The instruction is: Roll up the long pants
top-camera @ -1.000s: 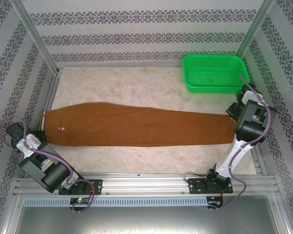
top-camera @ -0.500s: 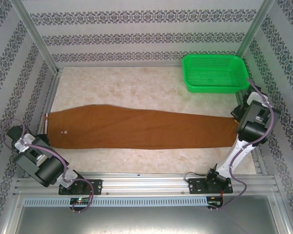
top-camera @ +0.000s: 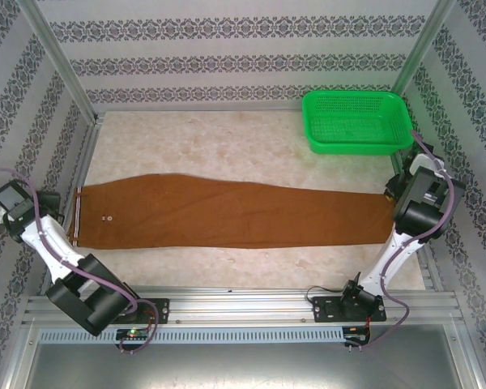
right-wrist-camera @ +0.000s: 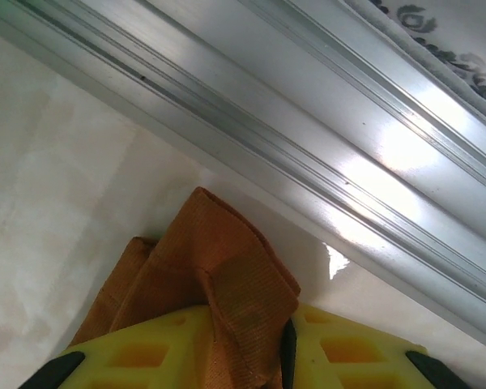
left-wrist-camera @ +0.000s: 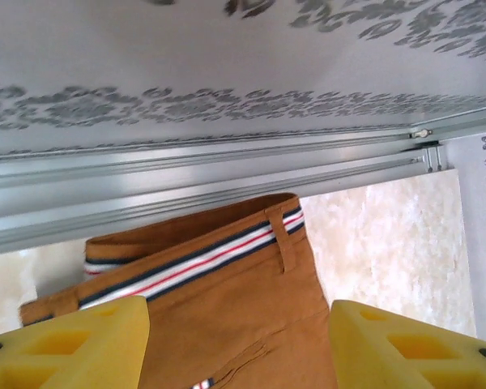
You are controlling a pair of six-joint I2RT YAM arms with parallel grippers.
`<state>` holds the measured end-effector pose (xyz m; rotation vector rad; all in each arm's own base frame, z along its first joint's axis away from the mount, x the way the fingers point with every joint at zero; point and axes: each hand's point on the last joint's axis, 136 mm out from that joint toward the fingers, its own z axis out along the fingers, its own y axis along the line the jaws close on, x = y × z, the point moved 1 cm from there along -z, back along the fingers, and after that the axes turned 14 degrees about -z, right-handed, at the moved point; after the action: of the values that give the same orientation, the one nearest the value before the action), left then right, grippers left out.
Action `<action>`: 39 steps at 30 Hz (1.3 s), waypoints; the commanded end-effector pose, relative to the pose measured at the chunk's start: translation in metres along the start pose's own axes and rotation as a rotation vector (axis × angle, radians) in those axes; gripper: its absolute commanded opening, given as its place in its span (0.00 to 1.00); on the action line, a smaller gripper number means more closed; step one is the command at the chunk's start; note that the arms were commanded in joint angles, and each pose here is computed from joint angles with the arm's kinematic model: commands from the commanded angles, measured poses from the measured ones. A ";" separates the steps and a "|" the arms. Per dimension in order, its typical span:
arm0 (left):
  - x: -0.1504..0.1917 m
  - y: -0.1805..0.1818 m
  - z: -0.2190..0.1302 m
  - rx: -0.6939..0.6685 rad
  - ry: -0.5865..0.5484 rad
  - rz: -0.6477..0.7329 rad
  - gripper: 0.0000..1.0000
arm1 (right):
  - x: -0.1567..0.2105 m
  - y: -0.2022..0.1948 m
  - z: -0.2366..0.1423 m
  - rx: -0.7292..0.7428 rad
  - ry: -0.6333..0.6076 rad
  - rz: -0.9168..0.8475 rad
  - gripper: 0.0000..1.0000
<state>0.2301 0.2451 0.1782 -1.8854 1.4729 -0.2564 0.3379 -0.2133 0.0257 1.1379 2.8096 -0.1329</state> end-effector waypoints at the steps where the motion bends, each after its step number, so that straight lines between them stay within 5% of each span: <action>1: 0.024 0.001 0.033 -0.037 0.142 0.025 0.60 | 0.019 0.019 0.012 -0.041 0.040 -0.040 0.31; 4: 0.052 -0.003 0.049 -0.044 0.232 0.077 0.61 | 0.025 0.025 0.002 -0.072 0.028 -0.044 0.32; 6: 0.077 -0.020 0.048 0.021 0.276 0.147 0.62 | 0.028 0.031 -0.014 -0.104 -0.018 -0.052 0.56; 8: 0.103 -0.039 0.039 0.071 0.297 0.249 0.63 | 0.028 0.034 -0.032 -0.105 -0.076 -0.072 0.98; 12: 0.182 -0.075 0.017 0.223 0.441 0.475 0.62 | 0.033 0.044 -0.067 -0.132 -0.157 -0.156 0.98; 18: 0.257 -0.055 0.007 0.179 0.606 0.670 0.60 | 0.061 0.066 -0.094 -0.149 -0.208 -0.274 0.97; 20: 0.268 -0.039 0.013 0.146 0.663 0.674 0.56 | 0.078 0.083 -0.091 -0.198 -0.174 -0.318 0.93; 22: 0.276 -0.023 0.022 0.102 0.707 0.676 0.50 | 0.095 0.101 -0.087 -0.243 -0.150 -0.364 0.75; 24: 0.280 -0.006 0.033 0.038 0.731 0.676 0.39 | 0.113 0.119 -0.081 -0.278 -0.123 -0.406 0.04; 28: 0.288 0.013 0.052 -0.045 0.767 0.669 0.31 | 0.142 0.146 -0.064 -0.322 -0.029 -0.475 0.00; 32: 0.267 0.043 0.074 -0.266 0.676 0.688 0.26 | 0.151 0.149 -0.047 -0.275 0.048 -0.489 0.00; 39: 0.248 0.074 0.099 -0.366 0.681 0.480 0.26 | 0.133 0.106 -0.021 0.031 0.099 -0.456 0.00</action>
<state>0.3382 0.0294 0.0277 -1.4778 2.5316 -0.5836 0.3269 -0.0107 0.0250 0.4146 3.0615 0.1074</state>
